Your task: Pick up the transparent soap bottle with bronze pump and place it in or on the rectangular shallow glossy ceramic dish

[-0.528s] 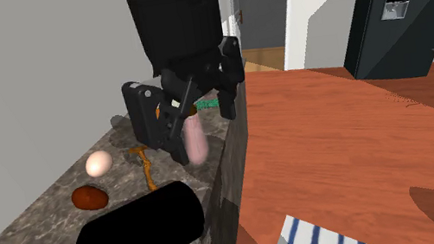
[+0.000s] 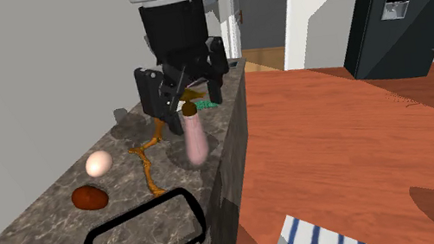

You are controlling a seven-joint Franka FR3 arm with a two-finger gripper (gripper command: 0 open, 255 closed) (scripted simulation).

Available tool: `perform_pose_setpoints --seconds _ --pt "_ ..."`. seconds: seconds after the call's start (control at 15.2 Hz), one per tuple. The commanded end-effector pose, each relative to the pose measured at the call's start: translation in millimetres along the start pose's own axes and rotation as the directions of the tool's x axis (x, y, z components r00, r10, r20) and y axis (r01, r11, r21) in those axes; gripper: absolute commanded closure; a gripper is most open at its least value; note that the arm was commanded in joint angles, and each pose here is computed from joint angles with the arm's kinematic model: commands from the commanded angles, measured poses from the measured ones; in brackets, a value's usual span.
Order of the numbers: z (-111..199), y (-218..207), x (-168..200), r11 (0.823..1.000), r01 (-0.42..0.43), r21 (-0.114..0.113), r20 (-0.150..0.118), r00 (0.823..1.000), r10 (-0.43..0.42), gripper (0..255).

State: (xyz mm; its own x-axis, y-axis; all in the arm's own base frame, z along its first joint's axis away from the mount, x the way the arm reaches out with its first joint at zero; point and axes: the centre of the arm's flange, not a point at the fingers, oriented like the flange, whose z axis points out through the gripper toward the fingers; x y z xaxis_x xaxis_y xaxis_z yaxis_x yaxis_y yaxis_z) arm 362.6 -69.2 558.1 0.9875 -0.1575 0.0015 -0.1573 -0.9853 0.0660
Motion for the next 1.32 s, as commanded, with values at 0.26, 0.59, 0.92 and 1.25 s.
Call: perform_pose_setpoints --seconds 0.26,0.59,0.92,1.25 --pt "16.0 50.5 64.4 1.0 0.0 0.015 0.012 1.0 0.0 0" --pt "30.3 91.7 117.1 1.0 0.0 0.029 0.021 1.0 -0.001 0" --pt "45.7 132.7 169.7 0.999 0.0 0.043 0.031 1.0 -0.001 0" --pt "62.2 173.5 222.2 0.998 -0.001 0.056 0.041 0.999 -0.002 0"
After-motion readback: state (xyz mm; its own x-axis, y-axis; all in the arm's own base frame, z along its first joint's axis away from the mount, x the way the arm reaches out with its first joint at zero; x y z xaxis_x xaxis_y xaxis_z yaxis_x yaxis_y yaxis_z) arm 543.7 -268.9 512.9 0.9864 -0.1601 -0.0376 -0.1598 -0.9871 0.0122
